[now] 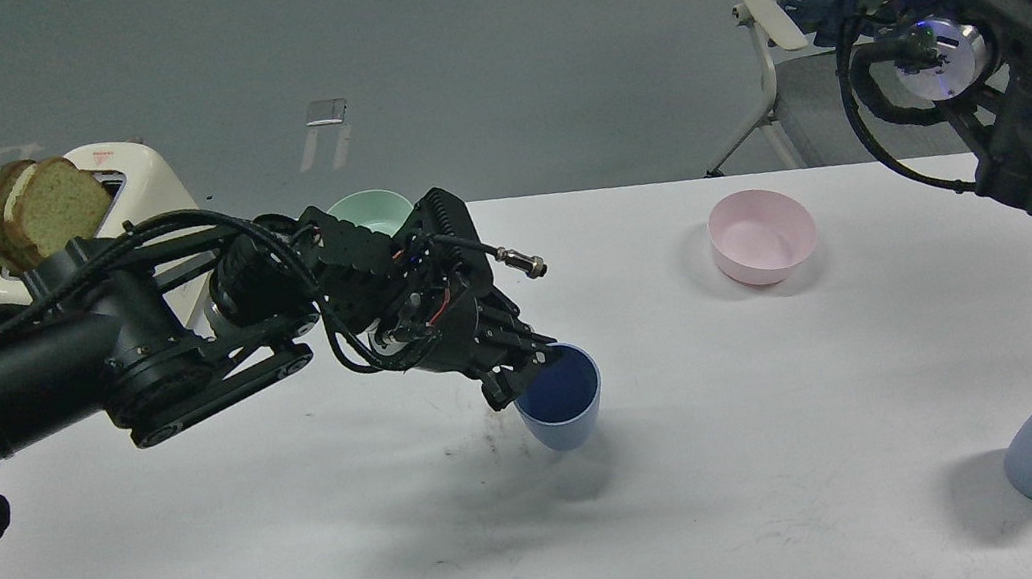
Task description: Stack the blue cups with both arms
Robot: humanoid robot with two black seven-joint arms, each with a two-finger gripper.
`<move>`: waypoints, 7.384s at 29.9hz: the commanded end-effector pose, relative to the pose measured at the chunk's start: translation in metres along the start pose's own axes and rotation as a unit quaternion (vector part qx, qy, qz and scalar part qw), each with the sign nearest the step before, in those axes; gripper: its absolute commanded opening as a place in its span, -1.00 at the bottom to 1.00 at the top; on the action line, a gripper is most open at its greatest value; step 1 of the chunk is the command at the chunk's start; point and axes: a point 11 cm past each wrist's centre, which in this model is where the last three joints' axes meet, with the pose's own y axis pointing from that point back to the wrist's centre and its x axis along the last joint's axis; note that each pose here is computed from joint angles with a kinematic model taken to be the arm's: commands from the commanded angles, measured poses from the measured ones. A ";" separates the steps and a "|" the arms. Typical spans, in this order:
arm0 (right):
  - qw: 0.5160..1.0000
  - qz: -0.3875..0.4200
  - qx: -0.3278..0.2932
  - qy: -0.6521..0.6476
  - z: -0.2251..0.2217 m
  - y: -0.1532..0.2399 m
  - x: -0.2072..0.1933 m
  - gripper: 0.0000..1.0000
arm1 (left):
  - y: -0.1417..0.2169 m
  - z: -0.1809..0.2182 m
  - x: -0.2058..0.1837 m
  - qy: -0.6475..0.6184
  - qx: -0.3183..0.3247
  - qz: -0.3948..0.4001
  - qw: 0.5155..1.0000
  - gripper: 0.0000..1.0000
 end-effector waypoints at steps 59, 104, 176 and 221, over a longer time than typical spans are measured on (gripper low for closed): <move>0.780 -0.110 -0.473 0.395 -0.030 0.410 0.079 1.00 | 0.139 -0.111 0.068 0.537 -0.170 0.456 0.689 0.86; 0.716 -0.237 -0.550 0.358 0.035 0.468 0.048 -0.21 | 0.129 -0.106 0.070 0.540 -0.181 0.449 0.688 0.86; 0.500 -0.612 -0.251 0.559 0.052 0.082 -0.178 -1.00 | 0.123 -0.105 0.068 0.544 -0.180 0.445 0.689 0.86; 0.882 -0.212 -0.217 0.361 -0.040 0.051 -0.011 0.93 | 0.129 -0.141 0.033 0.591 -0.135 0.483 0.632 0.88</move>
